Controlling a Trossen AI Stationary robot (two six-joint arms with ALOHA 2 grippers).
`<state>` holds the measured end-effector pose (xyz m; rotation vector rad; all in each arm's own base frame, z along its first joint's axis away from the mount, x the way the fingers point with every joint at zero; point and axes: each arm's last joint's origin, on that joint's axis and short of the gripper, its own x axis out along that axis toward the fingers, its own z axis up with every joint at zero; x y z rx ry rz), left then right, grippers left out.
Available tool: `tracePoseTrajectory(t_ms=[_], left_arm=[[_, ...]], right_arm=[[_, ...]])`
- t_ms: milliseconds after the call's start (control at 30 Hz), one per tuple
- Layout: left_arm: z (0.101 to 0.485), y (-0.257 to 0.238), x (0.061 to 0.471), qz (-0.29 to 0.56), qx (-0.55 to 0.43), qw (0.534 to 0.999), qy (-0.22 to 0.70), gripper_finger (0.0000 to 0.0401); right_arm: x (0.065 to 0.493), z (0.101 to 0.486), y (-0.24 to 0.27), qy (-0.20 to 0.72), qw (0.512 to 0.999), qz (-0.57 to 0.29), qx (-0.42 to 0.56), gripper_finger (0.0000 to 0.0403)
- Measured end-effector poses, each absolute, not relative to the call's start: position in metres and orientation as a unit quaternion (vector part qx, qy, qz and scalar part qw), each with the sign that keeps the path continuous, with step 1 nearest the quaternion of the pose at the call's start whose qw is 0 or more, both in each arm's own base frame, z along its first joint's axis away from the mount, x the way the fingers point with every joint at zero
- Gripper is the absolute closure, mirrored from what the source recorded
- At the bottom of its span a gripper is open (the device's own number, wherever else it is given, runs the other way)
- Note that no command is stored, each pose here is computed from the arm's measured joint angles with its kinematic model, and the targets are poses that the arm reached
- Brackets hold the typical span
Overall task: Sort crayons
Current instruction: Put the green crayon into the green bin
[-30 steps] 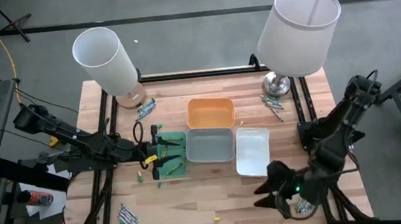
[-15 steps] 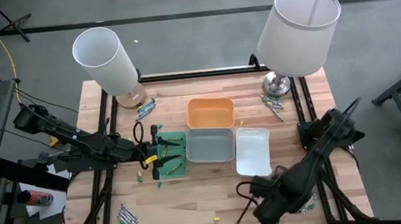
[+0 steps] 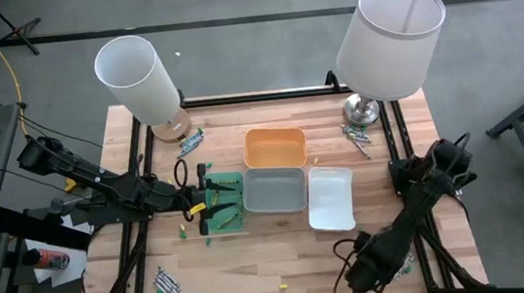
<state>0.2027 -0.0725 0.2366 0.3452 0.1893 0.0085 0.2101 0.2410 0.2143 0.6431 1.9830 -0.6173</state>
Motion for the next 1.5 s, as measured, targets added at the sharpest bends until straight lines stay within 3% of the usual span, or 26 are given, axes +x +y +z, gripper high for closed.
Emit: tracePoseTrajectory(t_ms=[200,367,633,1500], left_arm=[[0.237,-0.073,0.203,0.004,0.171,0.981,0.092,0.0243],[0.237,-0.073,0.203,0.004,0.171,0.981,0.092,0.0243],[0.237,-0.073,0.203,0.004,0.17,0.981,0.092,0.0243],[0.237,-0.072,0.203,0.005,0.171,0.981,0.092,0.0243]], right_arm=[[0.185,0.187,0.227,0.746,0.485,-0.3,0.343,0.0179],[0.16,0.177,0.221,0.712,0.454,-0.358,0.399,0.0179],[0.146,0.15,0.225,0.66,0.459,-0.352,0.48,0.0179],[0.149,0.139,0.21,0.636,0.48,-0.376,0.474,0.0179]])
